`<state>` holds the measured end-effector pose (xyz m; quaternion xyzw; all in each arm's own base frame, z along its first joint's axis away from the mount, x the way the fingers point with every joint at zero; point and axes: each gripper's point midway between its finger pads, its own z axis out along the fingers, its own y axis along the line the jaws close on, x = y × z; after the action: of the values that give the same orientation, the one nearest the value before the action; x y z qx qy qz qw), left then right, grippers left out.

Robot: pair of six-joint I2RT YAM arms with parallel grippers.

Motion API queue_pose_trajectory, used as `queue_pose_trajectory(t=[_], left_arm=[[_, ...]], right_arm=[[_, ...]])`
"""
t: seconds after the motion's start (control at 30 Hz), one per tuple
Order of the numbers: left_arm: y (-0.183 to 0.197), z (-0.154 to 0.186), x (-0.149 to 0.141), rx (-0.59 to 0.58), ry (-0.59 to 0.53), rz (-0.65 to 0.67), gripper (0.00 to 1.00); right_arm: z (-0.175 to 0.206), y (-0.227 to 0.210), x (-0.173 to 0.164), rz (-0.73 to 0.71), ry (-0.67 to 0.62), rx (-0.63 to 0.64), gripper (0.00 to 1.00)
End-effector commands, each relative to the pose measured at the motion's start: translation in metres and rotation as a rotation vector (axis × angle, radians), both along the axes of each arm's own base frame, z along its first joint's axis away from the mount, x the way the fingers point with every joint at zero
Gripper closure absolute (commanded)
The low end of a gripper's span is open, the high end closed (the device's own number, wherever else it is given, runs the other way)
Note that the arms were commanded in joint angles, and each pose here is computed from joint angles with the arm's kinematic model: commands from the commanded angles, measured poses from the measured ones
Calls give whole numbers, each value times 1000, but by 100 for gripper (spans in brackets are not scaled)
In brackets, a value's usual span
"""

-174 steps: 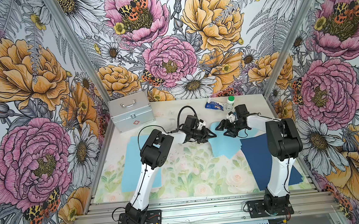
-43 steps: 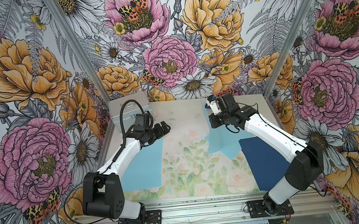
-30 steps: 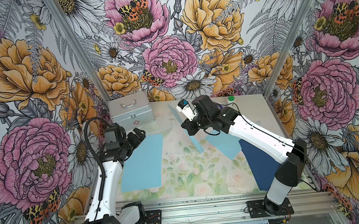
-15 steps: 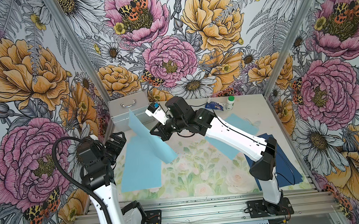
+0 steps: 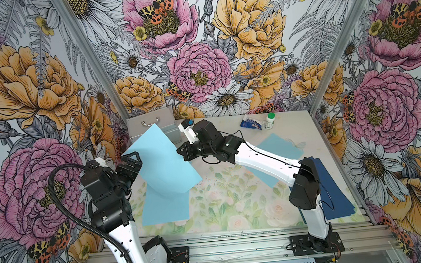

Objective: Sort the scattered colored papers by color
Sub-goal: Place the colored paper.

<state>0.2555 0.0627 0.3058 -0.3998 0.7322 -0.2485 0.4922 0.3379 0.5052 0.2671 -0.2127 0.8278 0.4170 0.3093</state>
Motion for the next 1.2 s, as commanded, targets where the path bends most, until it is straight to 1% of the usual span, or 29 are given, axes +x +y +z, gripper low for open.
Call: queue_pose_trajectory(t=[0.0,0.1,0.17,0.27,0.33,0.4,0.47,0.6,0.83,0.97,1.17], left_arm=[[5,-8,4,-33,28,19,2],[5,-23,8,-55,61,15,2],[2,-34,13,-70,87,0,2],[-6,-51,23,-77,139,-31,2],[-10,-62,28,-69,171,-41,2],[-14,-71,32,-72,192,-45,2],[-17,-79,36,-81,203,-45,2],[-26,-94,46,-86,234,-53,2],[-42,-125,58,-89,293,-73,2],[-41,-141,60,-89,320,-65,2],[-45,-171,66,-88,384,-72,2]], right_arm=[[-28,10,28,-172,128,140,100],[-57,17,32,-241,211,222,100],[-76,18,34,-282,249,246,100],[-103,15,39,-330,310,241,100],[-120,15,36,-361,360,261,100],[-138,17,30,-373,425,261,100],[-148,18,23,-383,455,263,100],[-161,16,15,-402,472,260,100],[-189,31,0,-373,580,275,100],[-190,28,0,-387,573,276,100],[-193,20,-8,-427,564,241,100]])
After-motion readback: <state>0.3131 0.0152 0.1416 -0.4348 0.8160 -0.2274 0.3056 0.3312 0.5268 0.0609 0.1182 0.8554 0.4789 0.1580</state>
